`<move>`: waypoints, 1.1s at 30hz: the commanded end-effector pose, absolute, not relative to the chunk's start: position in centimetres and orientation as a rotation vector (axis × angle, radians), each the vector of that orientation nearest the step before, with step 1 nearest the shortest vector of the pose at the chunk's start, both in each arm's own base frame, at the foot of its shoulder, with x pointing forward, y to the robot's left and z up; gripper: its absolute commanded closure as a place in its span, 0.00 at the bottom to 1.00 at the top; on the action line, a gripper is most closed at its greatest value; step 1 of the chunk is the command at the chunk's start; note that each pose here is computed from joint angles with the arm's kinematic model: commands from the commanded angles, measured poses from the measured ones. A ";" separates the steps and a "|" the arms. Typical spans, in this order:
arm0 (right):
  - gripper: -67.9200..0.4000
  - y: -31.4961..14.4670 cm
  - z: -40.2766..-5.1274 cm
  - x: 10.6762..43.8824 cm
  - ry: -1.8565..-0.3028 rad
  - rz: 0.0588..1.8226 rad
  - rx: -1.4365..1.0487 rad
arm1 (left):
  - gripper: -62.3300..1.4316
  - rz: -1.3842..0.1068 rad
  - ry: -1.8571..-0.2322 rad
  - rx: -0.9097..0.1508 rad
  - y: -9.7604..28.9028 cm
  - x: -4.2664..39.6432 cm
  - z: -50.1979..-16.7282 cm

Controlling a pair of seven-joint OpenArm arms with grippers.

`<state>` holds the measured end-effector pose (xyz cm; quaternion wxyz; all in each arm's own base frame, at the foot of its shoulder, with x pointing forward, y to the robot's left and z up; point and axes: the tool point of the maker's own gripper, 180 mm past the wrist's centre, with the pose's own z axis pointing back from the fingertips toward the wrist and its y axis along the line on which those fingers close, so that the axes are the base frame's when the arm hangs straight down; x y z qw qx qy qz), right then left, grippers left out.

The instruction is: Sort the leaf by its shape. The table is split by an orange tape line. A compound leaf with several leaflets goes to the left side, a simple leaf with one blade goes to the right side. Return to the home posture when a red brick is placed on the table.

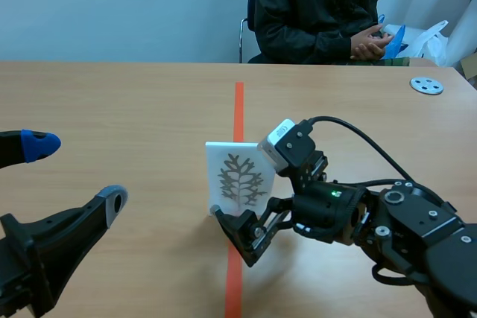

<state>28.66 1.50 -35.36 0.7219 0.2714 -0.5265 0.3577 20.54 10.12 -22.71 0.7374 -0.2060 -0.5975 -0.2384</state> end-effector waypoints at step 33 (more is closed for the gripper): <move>0.97 1.7 -34.6 29.4 -1.196 0.835 0.576 | 0.00 -0.518 -1.344 -0.468 9.7 20.7 -21.9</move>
